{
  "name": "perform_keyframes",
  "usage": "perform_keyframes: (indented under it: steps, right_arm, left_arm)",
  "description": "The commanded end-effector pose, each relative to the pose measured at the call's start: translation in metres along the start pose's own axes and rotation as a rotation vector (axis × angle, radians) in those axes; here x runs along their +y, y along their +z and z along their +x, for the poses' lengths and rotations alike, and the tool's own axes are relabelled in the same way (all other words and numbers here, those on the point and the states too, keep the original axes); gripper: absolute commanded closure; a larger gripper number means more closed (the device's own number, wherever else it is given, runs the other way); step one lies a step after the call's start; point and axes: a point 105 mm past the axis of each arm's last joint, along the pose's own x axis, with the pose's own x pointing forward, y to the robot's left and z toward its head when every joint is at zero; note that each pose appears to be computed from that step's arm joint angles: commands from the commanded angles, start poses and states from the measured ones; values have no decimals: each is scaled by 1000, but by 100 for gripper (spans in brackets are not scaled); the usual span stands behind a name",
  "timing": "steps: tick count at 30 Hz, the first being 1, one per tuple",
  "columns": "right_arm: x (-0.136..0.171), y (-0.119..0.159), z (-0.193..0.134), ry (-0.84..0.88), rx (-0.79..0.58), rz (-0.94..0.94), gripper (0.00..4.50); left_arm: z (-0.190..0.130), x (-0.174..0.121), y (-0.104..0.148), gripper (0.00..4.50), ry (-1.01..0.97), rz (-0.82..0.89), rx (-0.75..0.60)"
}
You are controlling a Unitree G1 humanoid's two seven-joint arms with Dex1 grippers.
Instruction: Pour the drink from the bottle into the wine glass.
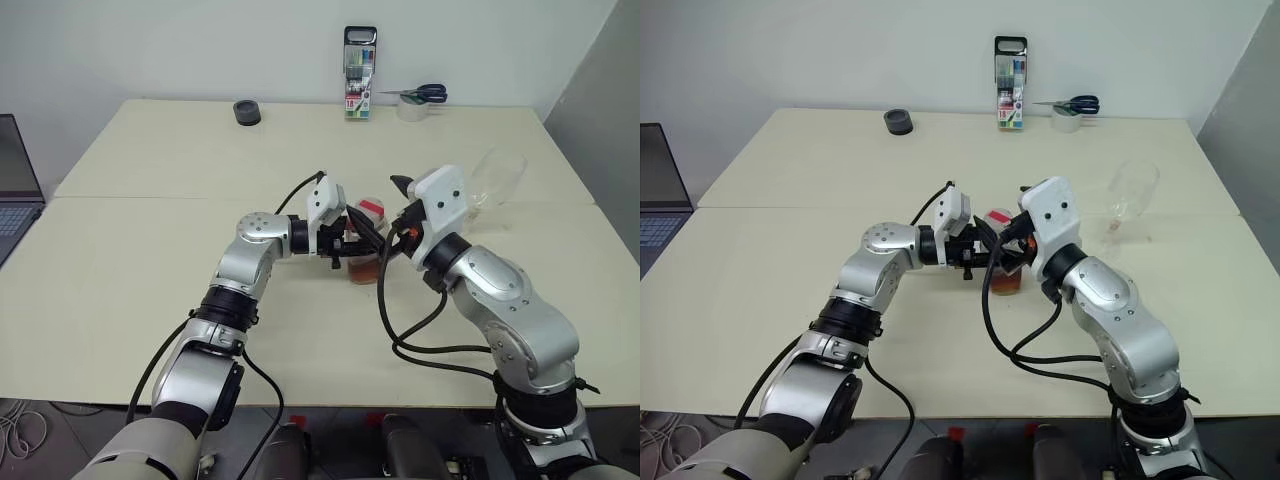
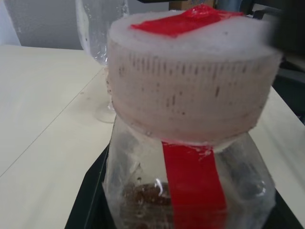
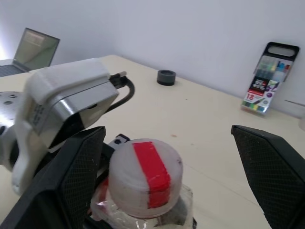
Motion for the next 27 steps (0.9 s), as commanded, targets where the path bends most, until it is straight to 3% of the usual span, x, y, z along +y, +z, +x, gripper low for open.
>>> perform_keyframes:
  steps: [1,9,11,13,19,24,27]
  right_arm:
    - [6,9,-2,-15,-42,-4,0]
    - [2,6,5,-76,-53,21,0]
    - [2,6,6,-79,-57,20,59]
    - [3,6,6,-73,-60,22,79]
    - [12,2,5,-19,-61,25,263]
    - [26,-3,3,238,-78,-32,262]
    - [16,-5,-1,478,-57,-77,262]
  left_arm:
    - [3,2,19,276,-8,76,-30]
    - [2,3,18,276,-5,85,-22]
    - [1,3,18,276,-5,86,-20]
    - [1,3,17,276,-6,87,-17]
    - [-1,2,15,276,-9,89,-9]
    - [-2,0,14,276,-42,97,4]
    - [-4,-2,15,276,-74,114,16]
